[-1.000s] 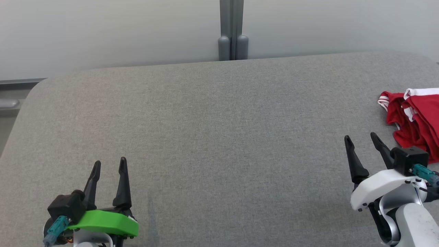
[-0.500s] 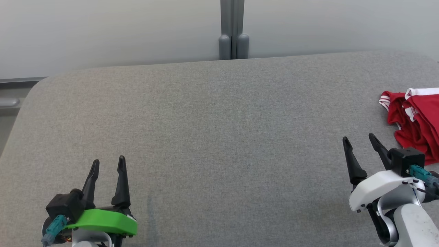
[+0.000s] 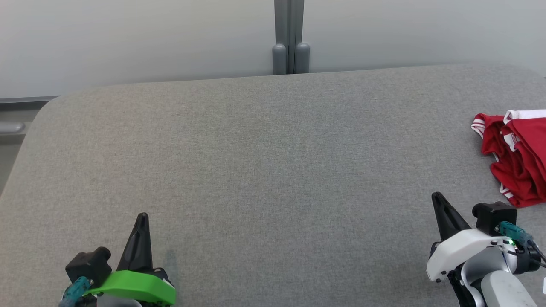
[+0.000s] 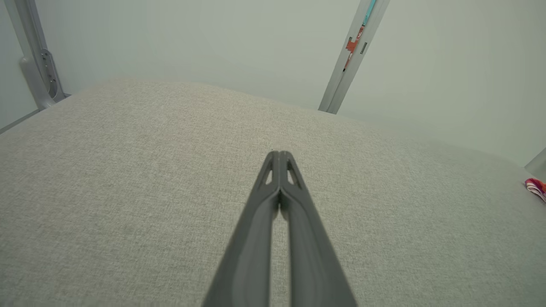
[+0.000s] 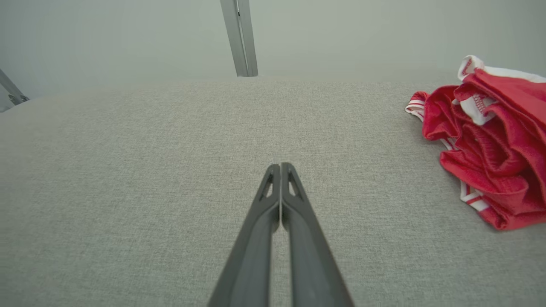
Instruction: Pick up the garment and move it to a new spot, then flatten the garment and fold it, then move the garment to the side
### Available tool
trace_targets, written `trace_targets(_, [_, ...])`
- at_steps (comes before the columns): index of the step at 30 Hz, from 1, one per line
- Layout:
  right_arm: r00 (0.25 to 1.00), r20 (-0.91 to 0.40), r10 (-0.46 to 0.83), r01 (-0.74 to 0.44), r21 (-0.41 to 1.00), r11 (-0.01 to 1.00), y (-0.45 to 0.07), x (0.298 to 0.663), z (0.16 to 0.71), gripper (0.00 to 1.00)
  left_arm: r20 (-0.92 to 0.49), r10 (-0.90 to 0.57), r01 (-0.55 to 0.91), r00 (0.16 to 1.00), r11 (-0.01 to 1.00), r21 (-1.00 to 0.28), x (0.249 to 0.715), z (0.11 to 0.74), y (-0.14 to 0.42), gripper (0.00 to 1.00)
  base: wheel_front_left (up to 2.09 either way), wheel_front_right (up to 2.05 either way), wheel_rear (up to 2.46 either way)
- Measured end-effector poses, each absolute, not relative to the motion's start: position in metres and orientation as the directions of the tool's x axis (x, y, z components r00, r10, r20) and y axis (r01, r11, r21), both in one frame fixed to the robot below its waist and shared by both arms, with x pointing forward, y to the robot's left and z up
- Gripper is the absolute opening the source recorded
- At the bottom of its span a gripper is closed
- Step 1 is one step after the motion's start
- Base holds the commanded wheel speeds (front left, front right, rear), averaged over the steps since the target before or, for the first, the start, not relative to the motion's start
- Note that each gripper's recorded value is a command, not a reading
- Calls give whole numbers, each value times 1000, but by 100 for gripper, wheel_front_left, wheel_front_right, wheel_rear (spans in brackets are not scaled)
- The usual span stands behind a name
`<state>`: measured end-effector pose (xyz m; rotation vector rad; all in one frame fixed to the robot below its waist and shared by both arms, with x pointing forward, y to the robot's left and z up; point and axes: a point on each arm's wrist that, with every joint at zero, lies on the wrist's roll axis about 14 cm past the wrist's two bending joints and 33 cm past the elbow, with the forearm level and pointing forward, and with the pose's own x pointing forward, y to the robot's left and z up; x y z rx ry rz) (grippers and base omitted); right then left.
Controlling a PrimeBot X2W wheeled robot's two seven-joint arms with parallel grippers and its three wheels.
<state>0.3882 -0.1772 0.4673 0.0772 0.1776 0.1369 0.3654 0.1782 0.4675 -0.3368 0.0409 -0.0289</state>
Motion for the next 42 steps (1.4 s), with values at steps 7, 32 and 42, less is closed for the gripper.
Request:
trace_targets(7, [978,-163,126,-88,226,970,-179,388,469,0,-57,-4,-21,998,900,-436,366,466,185,0,0,0,0])
trace_targets(32, [988,-132,86,11,604,797,-185,388,476,0,-98,42,-100,994,690,-717,369,467,196,0,0,0,0])
trace_targets(42, [990,-120,74,33,708,705,-187,389,479,0,-106,47,-113,993,601,-791,371,468,198,0,0,0,0])
